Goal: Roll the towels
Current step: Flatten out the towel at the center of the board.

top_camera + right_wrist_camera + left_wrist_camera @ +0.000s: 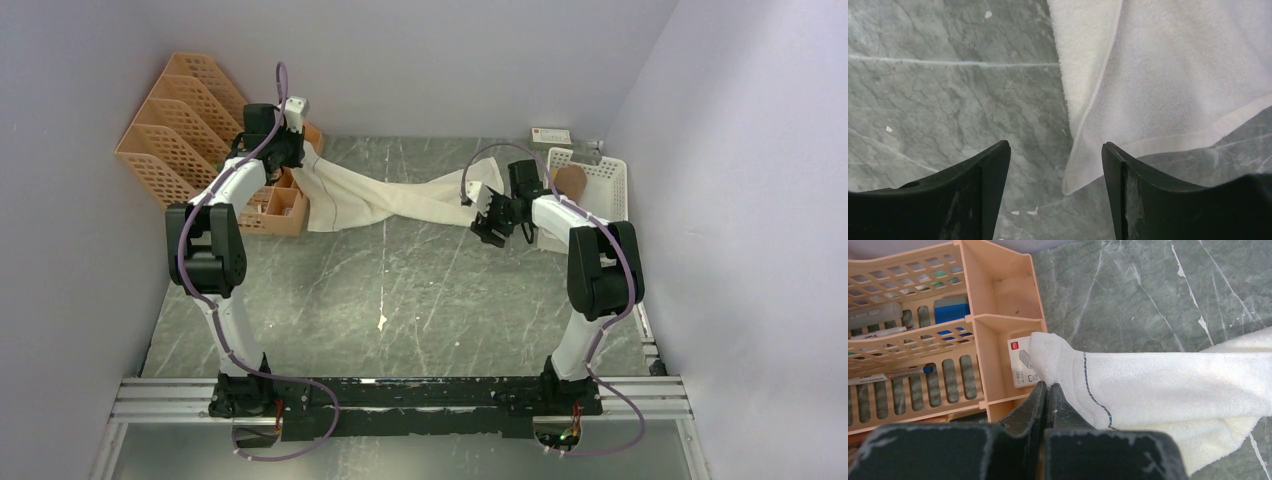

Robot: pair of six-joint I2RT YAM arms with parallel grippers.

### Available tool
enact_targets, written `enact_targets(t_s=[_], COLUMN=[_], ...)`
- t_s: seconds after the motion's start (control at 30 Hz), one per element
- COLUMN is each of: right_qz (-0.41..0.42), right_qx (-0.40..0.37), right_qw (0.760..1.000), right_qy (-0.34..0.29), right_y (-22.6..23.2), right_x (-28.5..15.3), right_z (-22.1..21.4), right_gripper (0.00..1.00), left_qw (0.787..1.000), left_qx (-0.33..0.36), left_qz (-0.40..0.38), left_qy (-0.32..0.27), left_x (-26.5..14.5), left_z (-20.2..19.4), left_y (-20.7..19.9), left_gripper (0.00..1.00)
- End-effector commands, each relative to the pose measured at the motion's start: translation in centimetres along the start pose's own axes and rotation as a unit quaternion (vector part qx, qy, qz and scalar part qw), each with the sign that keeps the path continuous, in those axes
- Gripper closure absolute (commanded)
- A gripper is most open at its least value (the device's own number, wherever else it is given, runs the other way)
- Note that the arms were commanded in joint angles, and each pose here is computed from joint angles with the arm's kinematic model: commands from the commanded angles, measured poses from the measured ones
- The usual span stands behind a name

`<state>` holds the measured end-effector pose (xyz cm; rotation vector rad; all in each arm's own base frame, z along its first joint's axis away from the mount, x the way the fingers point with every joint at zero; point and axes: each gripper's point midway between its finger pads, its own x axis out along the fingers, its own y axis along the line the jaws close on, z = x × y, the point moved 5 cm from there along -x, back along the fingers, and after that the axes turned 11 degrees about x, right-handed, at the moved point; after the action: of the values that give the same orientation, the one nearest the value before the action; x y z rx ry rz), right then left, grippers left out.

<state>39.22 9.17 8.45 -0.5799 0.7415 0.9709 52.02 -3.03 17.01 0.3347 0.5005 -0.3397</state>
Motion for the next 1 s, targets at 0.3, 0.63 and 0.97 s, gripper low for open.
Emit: enact_targets(t_s=[0.3, 0.63, 0.97], right_qz=[-0.079, -0.342, -0.365], right_qx=[0.004, 0.117, 0.054], right_qw=[0.997, 0.855, 0.799], right_qy=[0.001, -0.373, -0.475], right_y=[-2.6, -2.2, 9.2], right_x=[-1.5, -16.8, -26.7], right_z=[0.4, 14.6, 13.1], right_gripper=[1.0, 1.0, 1.0], left_qw=[0.999, 0.966, 0.91], left_qx=[0.014, -0.02, 0.004], left_qz=[0.014, 0.021, 0.054], left_qy=[-0.043, -0.258, -0.412], left_x=[-2.5, -14.5, -31.2], left_z=[3.6, 12.9, 9.3], left_y=[1.4, 0.3, -6.1], left_gripper=[0.93, 0.93, 0.93])
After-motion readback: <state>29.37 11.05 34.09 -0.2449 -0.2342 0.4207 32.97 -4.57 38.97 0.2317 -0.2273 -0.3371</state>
